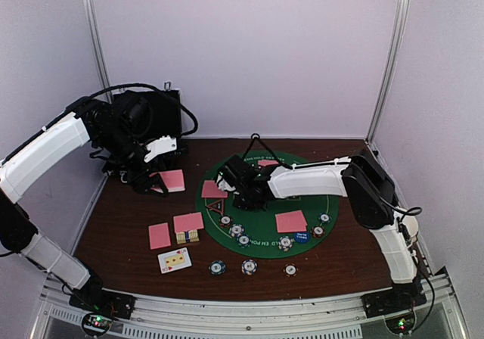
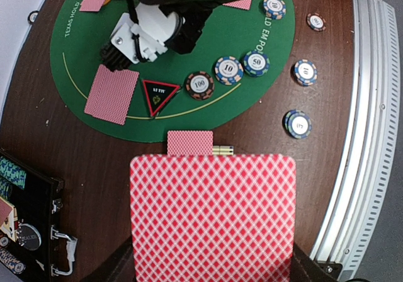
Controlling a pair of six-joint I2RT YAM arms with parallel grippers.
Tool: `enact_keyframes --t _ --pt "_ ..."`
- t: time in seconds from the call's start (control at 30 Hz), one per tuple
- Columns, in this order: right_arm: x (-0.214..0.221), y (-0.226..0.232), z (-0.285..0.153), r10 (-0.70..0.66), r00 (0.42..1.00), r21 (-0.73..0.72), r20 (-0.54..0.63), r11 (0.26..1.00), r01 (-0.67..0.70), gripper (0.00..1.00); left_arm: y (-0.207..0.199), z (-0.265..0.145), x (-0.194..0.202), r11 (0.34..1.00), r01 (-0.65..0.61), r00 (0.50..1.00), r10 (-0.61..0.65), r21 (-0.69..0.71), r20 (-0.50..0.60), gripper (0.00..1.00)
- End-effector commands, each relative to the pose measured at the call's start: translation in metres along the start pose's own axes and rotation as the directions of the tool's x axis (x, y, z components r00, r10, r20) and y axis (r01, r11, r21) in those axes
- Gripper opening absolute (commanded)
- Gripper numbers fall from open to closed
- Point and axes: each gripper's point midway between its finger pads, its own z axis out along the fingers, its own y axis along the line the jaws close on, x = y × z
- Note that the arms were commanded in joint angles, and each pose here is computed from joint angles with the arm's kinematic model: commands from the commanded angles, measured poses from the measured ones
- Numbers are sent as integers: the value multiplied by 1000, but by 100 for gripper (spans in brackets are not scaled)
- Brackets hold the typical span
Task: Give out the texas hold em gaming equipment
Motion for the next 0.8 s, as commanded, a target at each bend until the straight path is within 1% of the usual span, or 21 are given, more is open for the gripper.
enact_keyframes --t 0.0,0.07,0.13,0.23,0.27,0.3,0.33,0.4,0.47,0.5,0.53,0.57,0.6,0.63,0.67,0.7,0.73,0.77 --pt "-17 -77 -42 255 963 194 90 944 -268 100 3 -14 -10 999 -24 998 25 -29 49 0" --pt "-16 -103 -56 353 928 271 117 888 -372 100 3 -15 -11 999 -24 998 26 -32 51 0" --pt "-15 -126 -70 444 884 311 146 828 -467 100 3 -15 -11 999 -23 998 25 -31 52 0" --pt "-9 -145 -91 551 814 305 183 755 -580 100 2 -16 -11 999 -23 998 25 -32 54 0" --pt "-6 -148 -97 586 786 281 198 734 -618 99 2 -16 -10 999 -22 998 24 -30 53 0" --pt "-5 -151 -102 624 751 226 215 716 -660 100 2 -15 -10 999 -22 998 23 -30 53 0" --pt "-3 -153 -106 673 705 160 224 688 -708 99 2 -15 -10 999 -22 998 23 -30 51 0" --pt "1 -155 -115 776 593 6 217 606 -795 100 2 -13 -9 999 -21 999 22 -28 47 0" --pt "5 -156 -126 873 453 -153 184 480 -864 99 2 -13 -8 999 -24 999 25 -33 47 0" --pt "5 -153 -130 909 391 -248 145 416 -875 99 3 -13 -8 999 -26 998 28 -37 48 0" --pt "-3 -145 -136 937 338 -376 90 347 -859 99 3 -13 -8 999 -31 998 33 -40 52 0" --pt "-11 -137 -145 954 298 -478 31 275 -834 100 3 -13 -9 998 -36 998 39 -43 57 0" --pt "-17 -129 -152 965 262 -547 -28 205 -812 100 3 -13 -9 998 -39 997 42 -47 59 0" --pt "-26 -119 -162 966 244 -620 -86 140 -772 99 4 -12 -9 998 -42 997 45 -50 61 0" --pt "-39 -107 -174 959 238 -702 -156 62 -710 98 5 -12 -10 998 -43 997 46 -51 62 0" --pt "-44 -98 -177 950 217 -721 -224 -12 -692 98 4 -12 -10 998 -43 997 46 -49 65 0" --pt "-55 -86 -188 929 220 -771 -298 -99 -629 98 5 -11 -11 998 -43 997 46 -48 67 0" --pt "-62 -76 -193 903 217 -785 -371 -181 -592 97 5 -11 -12 998 -43 997 46 -45 69 0"
